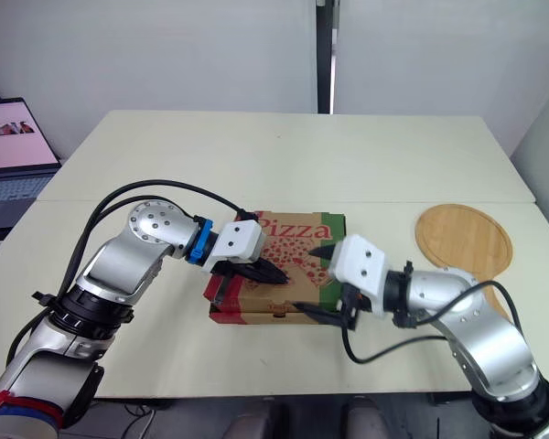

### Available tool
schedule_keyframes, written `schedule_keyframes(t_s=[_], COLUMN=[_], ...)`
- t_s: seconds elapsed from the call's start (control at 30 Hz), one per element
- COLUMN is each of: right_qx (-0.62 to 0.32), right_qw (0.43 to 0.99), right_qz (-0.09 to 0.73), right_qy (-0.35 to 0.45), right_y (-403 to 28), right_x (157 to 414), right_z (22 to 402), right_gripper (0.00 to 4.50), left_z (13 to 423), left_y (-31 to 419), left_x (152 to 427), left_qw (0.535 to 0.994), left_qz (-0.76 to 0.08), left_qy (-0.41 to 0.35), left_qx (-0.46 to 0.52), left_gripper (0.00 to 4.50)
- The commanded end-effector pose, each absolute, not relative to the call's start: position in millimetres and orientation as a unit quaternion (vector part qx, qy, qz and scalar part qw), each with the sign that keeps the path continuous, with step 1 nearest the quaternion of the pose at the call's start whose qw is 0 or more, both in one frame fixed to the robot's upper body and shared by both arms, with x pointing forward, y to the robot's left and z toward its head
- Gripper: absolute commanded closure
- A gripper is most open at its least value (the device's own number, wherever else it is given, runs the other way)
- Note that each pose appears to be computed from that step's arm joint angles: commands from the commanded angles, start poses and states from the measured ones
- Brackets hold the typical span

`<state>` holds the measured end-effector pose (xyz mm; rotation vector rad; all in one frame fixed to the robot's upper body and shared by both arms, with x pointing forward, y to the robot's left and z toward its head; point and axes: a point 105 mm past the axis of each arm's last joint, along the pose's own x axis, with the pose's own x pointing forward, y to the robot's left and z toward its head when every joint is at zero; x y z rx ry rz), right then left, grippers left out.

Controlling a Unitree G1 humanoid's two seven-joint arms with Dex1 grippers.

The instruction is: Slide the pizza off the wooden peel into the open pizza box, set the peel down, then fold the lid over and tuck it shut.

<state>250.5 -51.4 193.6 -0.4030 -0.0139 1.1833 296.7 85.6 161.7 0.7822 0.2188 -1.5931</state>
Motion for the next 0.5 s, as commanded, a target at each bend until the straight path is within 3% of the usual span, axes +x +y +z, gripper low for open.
schedule_keyframes(t_s=[0.03, 0.33, 0.5], right_qx=[-0.174, -0.162, -0.155], right_qw=[0.811, 0.797, 0.782], right_qz=[0.558, 0.581, 0.603], right_qy=[0.01, 0.027, 0.023], right_y=[-41, -26, -16], right_x=[257, 263, 258], right_z=[189, 171, 167], right_gripper=[1.27, 4.35, 4.46], left_z=[165, 177, 188], left_y=[85, 114, 132], left_x=[293, 305, 303], left_qw=[0.627, 0.67, 0.697], left_qz=[-0.694, -0.661, -0.639], left_qy=[0.085, 0.09, 0.097], left_qx=[0.344, 0.326, 0.31], left_gripper=[4.5, 4.5, 4.5])
